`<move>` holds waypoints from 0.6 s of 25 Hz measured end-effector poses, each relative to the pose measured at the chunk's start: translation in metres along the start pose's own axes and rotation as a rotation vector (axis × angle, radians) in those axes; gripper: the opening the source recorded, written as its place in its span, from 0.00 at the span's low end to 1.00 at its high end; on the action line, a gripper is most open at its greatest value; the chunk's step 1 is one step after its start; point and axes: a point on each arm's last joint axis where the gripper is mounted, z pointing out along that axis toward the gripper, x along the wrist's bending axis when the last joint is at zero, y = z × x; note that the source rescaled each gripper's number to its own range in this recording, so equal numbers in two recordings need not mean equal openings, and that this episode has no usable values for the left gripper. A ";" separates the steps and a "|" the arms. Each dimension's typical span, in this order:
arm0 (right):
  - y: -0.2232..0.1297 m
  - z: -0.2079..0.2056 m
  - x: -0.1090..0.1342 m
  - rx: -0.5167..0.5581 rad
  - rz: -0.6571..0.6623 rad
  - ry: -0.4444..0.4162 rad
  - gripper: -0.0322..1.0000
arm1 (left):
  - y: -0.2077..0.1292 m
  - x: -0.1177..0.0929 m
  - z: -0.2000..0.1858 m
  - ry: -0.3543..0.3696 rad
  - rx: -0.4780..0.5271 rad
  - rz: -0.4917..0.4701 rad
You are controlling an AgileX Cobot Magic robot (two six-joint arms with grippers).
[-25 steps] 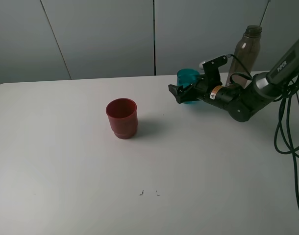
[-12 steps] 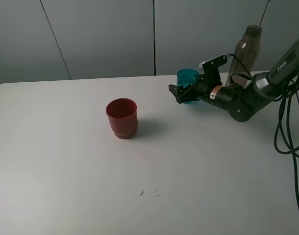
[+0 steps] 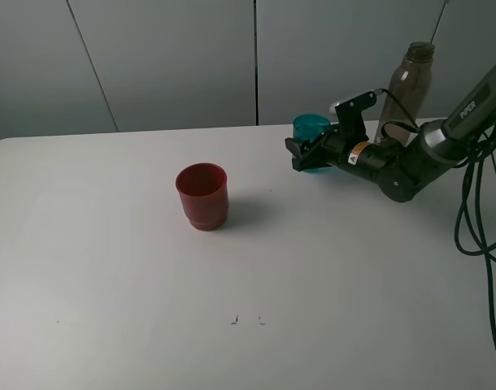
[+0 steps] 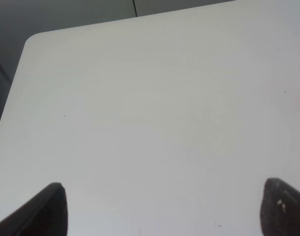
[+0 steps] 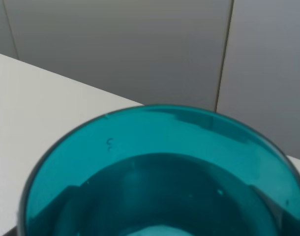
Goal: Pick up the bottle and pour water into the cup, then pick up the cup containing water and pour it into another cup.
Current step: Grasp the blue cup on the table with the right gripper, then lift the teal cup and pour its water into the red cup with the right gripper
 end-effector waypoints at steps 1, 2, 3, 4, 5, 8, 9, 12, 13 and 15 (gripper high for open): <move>0.000 0.000 0.000 0.000 0.000 0.000 0.10 | 0.000 0.000 0.000 0.000 0.000 0.000; 0.000 0.000 0.000 0.000 -0.001 -0.001 0.10 | 0.000 0.000 0.000 0.000 0.000 0.000; 0.000 0.000 0.000 0.000 -0.001 0.000 0.10 | 0.000 0.000 0.000 0.000 0.000 0.000; 0.000 0.000 0.000 0.000 -0.001 0.000 0.10 | 0.000 0.000 0.000 0.000 0.000 0.000; 0.001 0.001 0.000 -0.001 -0.001 0.000 0.10 | 0.000 0.000 0.000 0.000 0.000 0.000; 0.001 0.001 0.000 -0.001 -0.001 0.000 0.10 | 0.000 0.000 0.000 0.000 0.000 0.000; 0.001 0.001 0.000 -0.001 -0.001 0.000 0.10 | 0.000 0.000 0.000 0.000 0.000 0.000; 0.001 0.001 0.000 -0.001 0.005 0.001 0.10 | 0.000 0.000 0.000 0.000 0.000 0.000; 0.001 0.001 0.000 -0.001 0.009 0.001 0.10 | 0.000 0.000 0.000 0.000 0.000 0.000; 0.001 0.001 0.000 0.000 0.013 0.003 0.10 | 0.000 0.000 0.000 0.000 0.000 0.000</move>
